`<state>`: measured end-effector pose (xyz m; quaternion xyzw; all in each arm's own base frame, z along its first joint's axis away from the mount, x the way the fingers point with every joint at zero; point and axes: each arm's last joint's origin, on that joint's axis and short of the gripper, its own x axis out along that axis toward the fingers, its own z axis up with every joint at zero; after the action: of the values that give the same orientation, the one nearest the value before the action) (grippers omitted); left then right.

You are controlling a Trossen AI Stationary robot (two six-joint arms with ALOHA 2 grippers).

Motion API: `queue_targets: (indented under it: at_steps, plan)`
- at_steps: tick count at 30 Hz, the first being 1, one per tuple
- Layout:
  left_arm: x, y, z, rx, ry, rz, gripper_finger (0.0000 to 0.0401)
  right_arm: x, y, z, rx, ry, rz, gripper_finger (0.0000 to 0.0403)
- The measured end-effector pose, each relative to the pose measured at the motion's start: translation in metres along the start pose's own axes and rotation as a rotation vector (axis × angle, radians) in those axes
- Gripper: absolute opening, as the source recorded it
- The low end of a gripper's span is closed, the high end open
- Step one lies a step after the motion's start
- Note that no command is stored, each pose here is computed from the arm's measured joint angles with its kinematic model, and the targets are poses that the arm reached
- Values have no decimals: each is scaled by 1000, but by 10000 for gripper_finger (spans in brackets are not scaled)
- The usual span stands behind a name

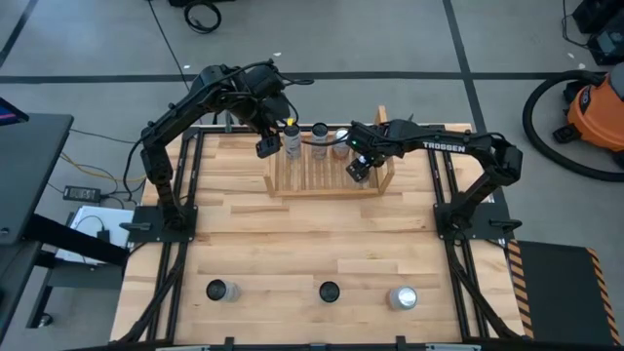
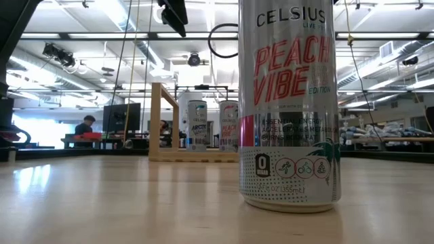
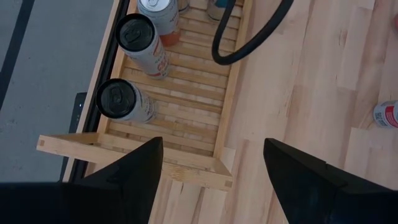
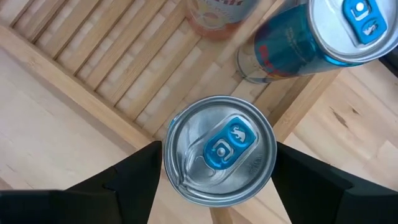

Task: Place canned beverage on shelf
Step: Put the blue soda can into the shelf

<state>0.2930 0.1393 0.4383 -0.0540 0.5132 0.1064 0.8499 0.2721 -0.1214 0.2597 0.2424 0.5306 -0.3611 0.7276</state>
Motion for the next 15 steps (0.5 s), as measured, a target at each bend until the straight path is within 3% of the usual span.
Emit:
queue_targets:
  at_steps: [15]
  plan:
    - [0,0,0,0,0,0,279,0,0,0,28,-7,-11,295]
